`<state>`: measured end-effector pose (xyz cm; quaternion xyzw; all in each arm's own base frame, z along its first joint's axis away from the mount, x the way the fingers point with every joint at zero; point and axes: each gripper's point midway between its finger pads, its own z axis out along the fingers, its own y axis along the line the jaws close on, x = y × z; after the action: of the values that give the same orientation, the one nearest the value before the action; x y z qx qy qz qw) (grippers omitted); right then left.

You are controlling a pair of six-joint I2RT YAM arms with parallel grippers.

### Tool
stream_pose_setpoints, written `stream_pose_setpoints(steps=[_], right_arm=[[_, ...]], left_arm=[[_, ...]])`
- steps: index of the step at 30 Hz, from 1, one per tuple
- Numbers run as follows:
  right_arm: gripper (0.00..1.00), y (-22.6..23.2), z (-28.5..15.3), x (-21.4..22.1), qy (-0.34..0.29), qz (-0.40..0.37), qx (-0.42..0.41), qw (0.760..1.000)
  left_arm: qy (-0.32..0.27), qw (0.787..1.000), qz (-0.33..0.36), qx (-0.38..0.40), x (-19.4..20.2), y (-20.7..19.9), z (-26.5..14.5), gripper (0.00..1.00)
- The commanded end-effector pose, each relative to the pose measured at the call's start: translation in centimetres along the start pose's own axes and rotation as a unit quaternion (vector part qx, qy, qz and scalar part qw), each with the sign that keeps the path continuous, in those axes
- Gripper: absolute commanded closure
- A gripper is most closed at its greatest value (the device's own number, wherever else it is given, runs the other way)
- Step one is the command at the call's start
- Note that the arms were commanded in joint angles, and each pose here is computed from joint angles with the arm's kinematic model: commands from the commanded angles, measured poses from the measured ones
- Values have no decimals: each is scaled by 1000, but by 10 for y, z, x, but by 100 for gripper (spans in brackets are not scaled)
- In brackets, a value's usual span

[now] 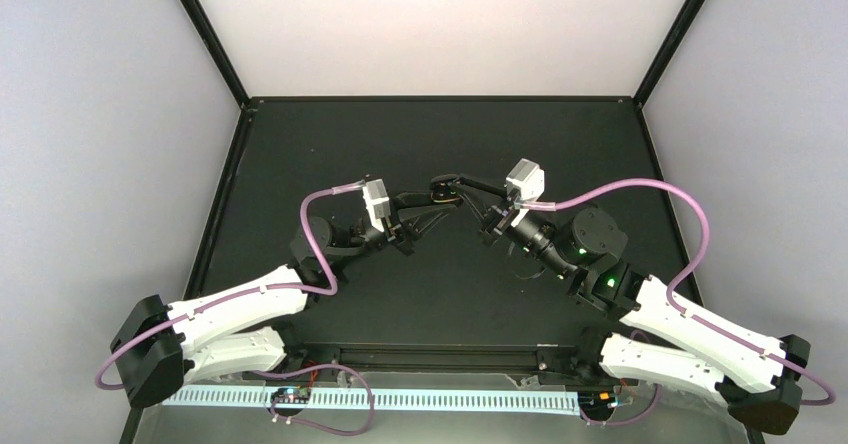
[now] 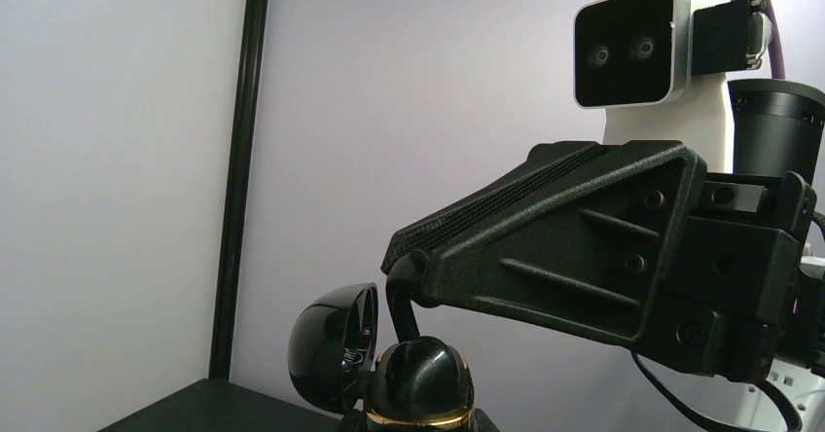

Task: Insert the wireless bluetooth earbuds into the charging case
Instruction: Place the earbud in the charging case.

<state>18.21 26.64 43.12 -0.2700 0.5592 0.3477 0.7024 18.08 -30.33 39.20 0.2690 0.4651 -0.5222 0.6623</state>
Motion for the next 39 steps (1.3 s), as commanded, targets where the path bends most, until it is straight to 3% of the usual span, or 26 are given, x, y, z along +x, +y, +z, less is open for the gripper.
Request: stream_pose_setpoints(steps=[1, 29, 32, 36, 39], right_arm=[[91, 2, -1, 1, 4, 5, -5, 1000], [64, -3, -2, -6, 9, 16, 11, 1000], [52, -5, -5, -20, 0, 36, 13, 999], [26, -8, -17, -44, -17, 67, 15, 997], [19, -12, -31, -60, -39, 90, 20, 995]], left_arm=[[-47, 999, 10, 8, -36, -8, 6, 98], [-42, 999, -10, 8, -30, -5, 8, 98], [-42, 999, -16, 4, -28, -4, 7, 98], [-41, 999, -17, 2, -26, -3, 6, 98], [-42, 999, -16, 1, -27, -3, 5, 98]])
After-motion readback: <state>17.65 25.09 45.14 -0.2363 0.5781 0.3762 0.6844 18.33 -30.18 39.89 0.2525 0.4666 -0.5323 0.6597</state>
